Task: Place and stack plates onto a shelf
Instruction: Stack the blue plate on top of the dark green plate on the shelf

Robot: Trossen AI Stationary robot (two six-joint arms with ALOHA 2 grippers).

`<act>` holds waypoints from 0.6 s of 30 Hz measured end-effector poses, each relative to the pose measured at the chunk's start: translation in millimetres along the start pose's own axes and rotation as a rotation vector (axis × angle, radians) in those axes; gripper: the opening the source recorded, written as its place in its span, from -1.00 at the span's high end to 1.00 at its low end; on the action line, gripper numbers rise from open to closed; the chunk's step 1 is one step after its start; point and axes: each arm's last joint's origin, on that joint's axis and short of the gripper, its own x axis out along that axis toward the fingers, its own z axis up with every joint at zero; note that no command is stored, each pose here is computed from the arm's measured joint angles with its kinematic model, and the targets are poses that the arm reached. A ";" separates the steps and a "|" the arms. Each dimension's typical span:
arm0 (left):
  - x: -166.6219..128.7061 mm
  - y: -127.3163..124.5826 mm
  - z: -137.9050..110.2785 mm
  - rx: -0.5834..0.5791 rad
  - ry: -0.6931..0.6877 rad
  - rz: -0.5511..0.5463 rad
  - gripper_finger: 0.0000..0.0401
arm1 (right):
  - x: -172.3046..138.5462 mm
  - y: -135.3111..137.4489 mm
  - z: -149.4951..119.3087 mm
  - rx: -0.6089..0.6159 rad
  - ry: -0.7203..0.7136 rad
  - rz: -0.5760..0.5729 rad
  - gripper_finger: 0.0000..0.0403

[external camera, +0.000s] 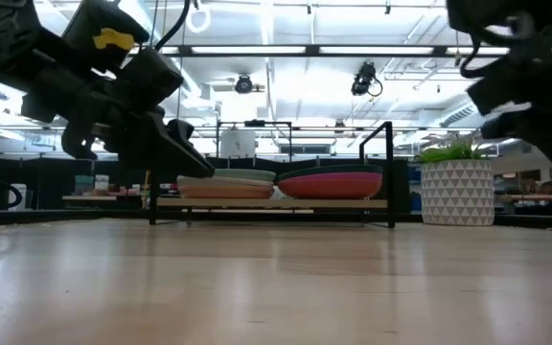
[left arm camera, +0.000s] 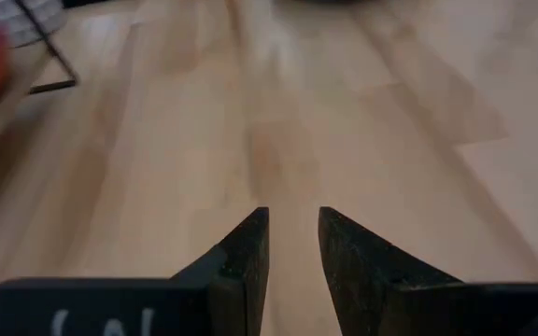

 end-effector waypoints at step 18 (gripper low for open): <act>0.0 0.2 0.4 0.007 -0.002 0.023 0.49 | 40.7 7.0 6.8 -0.208 0.212 -0.131 0.40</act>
